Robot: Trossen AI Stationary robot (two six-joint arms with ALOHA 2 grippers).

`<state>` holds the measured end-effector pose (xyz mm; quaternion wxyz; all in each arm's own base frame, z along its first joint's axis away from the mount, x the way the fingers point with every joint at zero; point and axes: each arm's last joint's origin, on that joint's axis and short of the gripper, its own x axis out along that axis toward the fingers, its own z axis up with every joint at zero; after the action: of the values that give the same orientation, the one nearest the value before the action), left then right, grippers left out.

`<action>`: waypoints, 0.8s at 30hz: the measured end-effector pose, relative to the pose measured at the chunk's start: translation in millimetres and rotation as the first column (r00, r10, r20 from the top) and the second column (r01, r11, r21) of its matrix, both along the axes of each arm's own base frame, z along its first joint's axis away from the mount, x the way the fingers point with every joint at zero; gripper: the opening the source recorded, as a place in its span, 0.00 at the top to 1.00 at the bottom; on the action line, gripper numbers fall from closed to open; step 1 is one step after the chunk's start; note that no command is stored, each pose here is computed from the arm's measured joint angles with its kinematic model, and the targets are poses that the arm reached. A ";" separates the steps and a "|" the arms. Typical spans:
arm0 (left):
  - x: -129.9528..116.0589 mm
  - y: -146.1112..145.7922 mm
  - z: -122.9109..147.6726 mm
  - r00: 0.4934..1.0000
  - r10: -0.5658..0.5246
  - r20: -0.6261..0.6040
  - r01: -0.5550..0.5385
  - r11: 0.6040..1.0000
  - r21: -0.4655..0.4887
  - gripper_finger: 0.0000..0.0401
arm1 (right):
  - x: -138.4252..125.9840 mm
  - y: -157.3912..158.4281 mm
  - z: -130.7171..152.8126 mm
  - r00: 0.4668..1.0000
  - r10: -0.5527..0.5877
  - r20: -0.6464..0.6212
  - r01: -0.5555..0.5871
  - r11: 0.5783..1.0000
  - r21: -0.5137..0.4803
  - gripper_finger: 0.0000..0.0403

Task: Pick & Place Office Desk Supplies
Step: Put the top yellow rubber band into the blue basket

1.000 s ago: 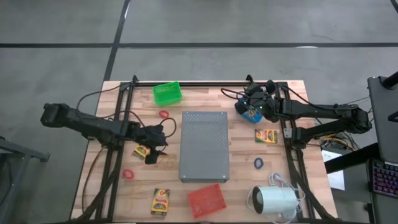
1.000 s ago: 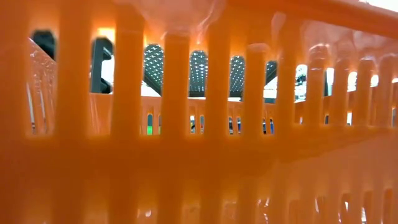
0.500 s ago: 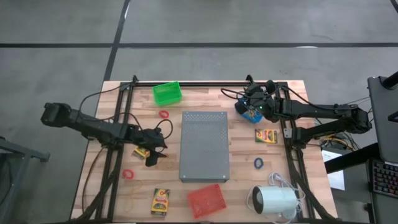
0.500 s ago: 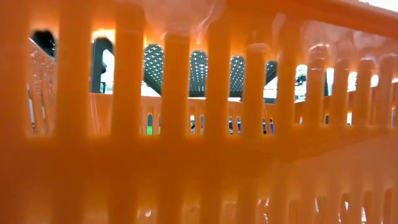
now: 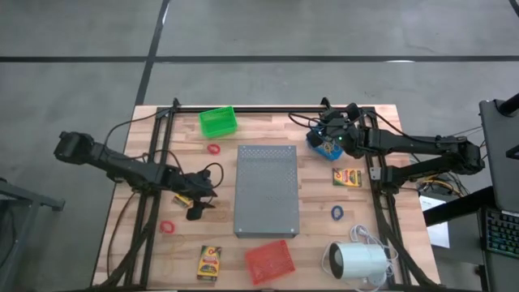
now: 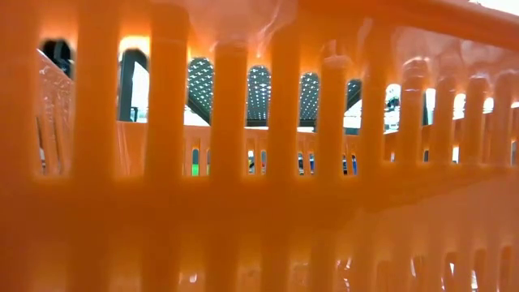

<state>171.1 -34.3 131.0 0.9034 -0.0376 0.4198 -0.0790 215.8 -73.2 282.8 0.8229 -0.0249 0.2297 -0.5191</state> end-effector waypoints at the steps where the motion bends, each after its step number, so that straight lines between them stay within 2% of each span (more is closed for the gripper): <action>1: -0.8 0.2 -1.5 1.000 0.000 0.003 0.000 1.000 0.000 0.49 | 0.1 0.0 -0.1 1.000 0.000 0.000 0.000 1.000 0.000 0.83; 9: -2.1 0.3 -7.0 0.995 0.005 0.098 -0.002 1.000 -0.023 0.54 | 0.1 0.1 0.0 1.000 0.000 0.002 0.000 1.000 0.001 0.81; 24: -10.1 2.3 -17.7 0.996 0.032 0.080 -0.030 0.999 -0.027 0.54 | 0.2 0.1 -0.1 1.000 0.001 0.001 -0.001 1.000 0.001 0.82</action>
<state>160.9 -32.0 113.3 0.9201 -0.0524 0.3815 -0.0719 216.0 -73.1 282.7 0.8232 -0.0244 0.2293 -0.5188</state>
